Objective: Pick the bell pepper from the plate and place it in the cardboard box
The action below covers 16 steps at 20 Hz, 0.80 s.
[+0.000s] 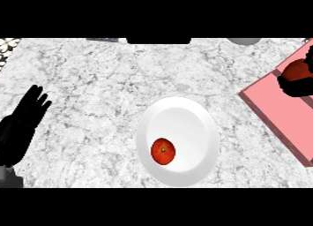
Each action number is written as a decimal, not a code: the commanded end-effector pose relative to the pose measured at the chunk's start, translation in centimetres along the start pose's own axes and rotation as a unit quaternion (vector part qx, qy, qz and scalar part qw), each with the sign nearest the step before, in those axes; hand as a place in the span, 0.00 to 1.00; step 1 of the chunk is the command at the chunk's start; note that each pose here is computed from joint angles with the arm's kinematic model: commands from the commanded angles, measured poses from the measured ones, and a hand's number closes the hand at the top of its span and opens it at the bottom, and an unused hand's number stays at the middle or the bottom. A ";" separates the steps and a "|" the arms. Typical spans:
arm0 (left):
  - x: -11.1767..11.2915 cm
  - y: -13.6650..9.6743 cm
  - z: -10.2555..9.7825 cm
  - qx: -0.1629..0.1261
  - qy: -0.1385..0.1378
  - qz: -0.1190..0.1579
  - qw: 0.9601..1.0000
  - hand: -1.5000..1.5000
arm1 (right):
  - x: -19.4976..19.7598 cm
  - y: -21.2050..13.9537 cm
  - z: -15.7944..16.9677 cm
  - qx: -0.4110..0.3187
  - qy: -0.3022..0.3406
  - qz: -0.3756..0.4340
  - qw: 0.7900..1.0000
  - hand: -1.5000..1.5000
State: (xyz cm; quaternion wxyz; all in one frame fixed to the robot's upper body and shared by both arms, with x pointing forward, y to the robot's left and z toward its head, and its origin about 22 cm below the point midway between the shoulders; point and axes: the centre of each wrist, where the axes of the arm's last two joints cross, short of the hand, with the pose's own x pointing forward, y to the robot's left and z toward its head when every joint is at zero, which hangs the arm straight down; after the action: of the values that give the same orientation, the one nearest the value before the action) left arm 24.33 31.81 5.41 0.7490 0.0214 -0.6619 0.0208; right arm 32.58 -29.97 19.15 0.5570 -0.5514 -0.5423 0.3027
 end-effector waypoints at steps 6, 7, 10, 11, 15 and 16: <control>-1.1 1.4 -0.7 0.002 0.003 -0.010 1.000 0.50 | -4.6 7.2 0.0 0.117 0.101 -0.034 0.987 0.00; 1.1 -0.8 -1.0 0.008 0.004 0.000 1.000 0.50 | -4.6 5.7 0.1 0.124 0.090 -0.029 0.988 0.00; 1.4 -1.1 -0.3 -0.004 0.001 0.005 1.000 0.50 | -6.2 8.8 1.5 0.129 0.054 -0.056 0.989 0.00; -0.7 -0.4 -0.5 -0.006 0.005 -0.004 1.000 0.50 | -5.5 7.4 -0.1 0.115 0.037 -0.078 0.990 0.00; -1.7 -0.5 0.1 0.009 0.008 -0.011 1.000 0.50 | -5.2 5.0 0.8 0.039 0.025 -0.161 0.986 0.00; 0.0 0.6 -0.6 0.012 -0.003 -0.006 1.000 0.50 | -6.2 5.1 -0.1 -0.005 0.046 -0.217 0.975 0.00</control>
State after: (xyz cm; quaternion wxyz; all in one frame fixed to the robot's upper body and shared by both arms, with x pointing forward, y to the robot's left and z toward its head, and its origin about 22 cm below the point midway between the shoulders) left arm 24.49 31.63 4.80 0.7505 0.0278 -0.6599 0.0219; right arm 32.57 -33.72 12.11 0.6462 -0.4529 -0.5639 0.2435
